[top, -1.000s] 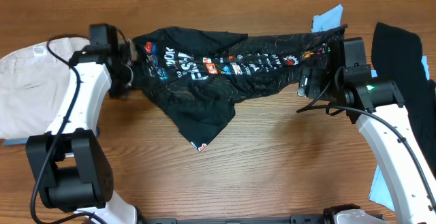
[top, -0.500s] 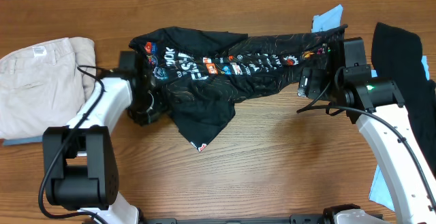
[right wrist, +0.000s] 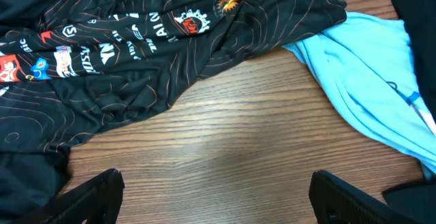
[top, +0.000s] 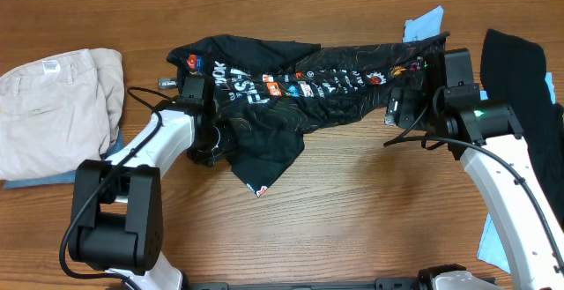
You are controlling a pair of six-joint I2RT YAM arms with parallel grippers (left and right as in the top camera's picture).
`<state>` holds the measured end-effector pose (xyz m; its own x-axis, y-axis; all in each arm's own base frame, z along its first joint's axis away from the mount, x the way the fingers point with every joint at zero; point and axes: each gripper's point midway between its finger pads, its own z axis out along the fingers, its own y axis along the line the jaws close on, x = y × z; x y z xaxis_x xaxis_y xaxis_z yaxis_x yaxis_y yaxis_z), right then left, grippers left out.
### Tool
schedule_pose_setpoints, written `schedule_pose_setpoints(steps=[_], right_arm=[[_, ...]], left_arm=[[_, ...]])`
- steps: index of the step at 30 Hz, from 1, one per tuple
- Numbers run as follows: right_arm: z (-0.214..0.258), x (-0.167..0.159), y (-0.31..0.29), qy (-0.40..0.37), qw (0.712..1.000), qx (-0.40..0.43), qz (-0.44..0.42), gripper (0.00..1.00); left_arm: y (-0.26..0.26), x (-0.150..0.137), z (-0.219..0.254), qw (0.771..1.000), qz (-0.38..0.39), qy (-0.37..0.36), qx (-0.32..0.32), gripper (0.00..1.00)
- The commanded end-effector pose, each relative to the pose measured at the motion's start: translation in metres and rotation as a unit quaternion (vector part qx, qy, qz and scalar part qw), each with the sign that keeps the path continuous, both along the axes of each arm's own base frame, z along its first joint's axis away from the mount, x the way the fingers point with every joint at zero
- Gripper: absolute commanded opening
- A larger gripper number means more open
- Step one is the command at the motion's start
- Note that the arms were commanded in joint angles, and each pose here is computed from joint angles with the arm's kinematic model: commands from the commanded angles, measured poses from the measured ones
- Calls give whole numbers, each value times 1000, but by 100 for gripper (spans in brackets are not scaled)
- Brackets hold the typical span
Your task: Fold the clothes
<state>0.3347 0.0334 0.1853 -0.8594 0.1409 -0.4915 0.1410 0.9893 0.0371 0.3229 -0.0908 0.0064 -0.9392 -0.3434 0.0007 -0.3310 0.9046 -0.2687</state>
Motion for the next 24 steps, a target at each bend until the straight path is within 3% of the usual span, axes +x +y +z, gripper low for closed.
schedule_pose_setpoints(steps=[1, 9, 18, 24], right_arm=[[5, 1, 0, -6, 1000, 5, -3, 91], [4, 1, 0, -4, 1000, 4, -3, 92], [-15, 14, 2, 14, 1000, 2, -4, 94], [-44, 27, 4, 40, 999, 10, -29, 93]], left_arm=[[6, -4, -7, 1000, 11, 11, 20, 4], [44, -9, 19, 998, 22, 21, 63, 4], [120, -2, 127, 989, 87, -98, 75, 4], [152, -15, 141, 982, 130, -109, 82, 4]])
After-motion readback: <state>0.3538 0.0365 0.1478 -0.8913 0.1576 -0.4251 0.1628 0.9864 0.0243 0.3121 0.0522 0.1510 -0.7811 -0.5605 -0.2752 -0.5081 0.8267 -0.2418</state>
